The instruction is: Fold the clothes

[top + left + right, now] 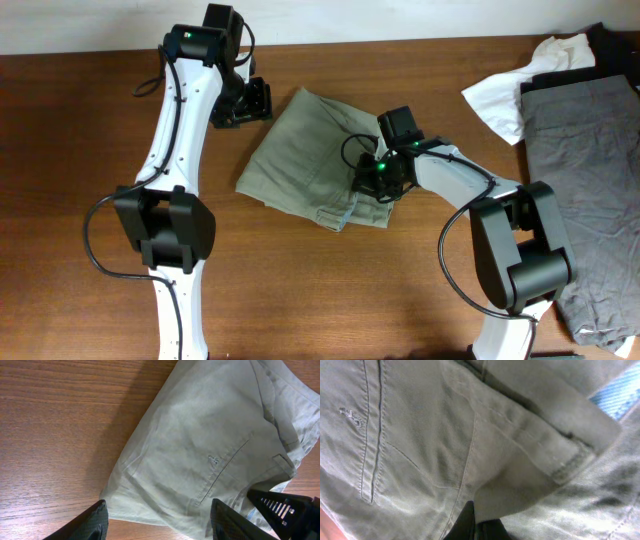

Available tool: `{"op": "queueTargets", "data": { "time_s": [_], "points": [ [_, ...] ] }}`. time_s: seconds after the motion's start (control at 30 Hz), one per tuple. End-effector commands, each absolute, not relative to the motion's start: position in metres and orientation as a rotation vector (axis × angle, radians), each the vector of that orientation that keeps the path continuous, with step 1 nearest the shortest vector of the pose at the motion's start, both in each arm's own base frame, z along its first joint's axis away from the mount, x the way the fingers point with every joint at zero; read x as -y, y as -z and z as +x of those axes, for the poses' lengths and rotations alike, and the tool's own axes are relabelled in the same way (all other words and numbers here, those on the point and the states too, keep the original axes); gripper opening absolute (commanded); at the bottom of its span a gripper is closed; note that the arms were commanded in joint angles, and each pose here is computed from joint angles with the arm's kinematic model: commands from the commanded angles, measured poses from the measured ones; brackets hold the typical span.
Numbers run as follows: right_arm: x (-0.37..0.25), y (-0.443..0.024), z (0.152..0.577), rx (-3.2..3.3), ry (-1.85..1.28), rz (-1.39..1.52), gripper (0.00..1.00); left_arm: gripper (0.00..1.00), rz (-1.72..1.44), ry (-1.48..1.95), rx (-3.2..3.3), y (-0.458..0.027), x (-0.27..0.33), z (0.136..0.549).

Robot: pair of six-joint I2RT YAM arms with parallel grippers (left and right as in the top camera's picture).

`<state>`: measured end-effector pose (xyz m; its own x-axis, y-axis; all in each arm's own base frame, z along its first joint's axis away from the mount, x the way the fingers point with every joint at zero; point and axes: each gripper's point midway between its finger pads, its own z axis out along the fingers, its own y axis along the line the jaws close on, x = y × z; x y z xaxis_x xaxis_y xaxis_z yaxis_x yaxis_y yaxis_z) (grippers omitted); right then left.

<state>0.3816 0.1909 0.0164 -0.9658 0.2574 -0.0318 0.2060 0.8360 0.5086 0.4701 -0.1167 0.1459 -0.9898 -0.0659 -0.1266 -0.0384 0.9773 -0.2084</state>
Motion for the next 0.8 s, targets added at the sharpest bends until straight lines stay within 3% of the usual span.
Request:
{"op": "queueTargets", "data": {
  "time_s": [0.0,0.23,0.47,0.63,0.77],
  "points": [
    [-0.188,-0.040,0.409,-2.843,-0.764,0.307,0.04,0.65,-0.062,0.288,-2.981,-0.147,0.111,0.474],
    [-0.185,-0.145,0.446,-2.716,-0.684,0.127,0.04,0.66,-0.062,0.287,-2.981,-0.147,0.111,0.474],
    [-0.155,-0.217,0.472,-2.587,-0.413,0.088,0.04,0.65,-0.070,0.219,-2.991,-0.146,0.103,0.472],
    [-0.129,-0.221,0.474,-2.581,-0.219,0.137,0.04,0.66,-0.068,0.220,-2.987,-0.146,0.103,0.473],
    [-0.144,-0.257,0.468,-2.528,-0.345,0.088,0.04,0.66,-0.069,0.218,-2.979,-0.146,0.103,0.475]
  ]
}}
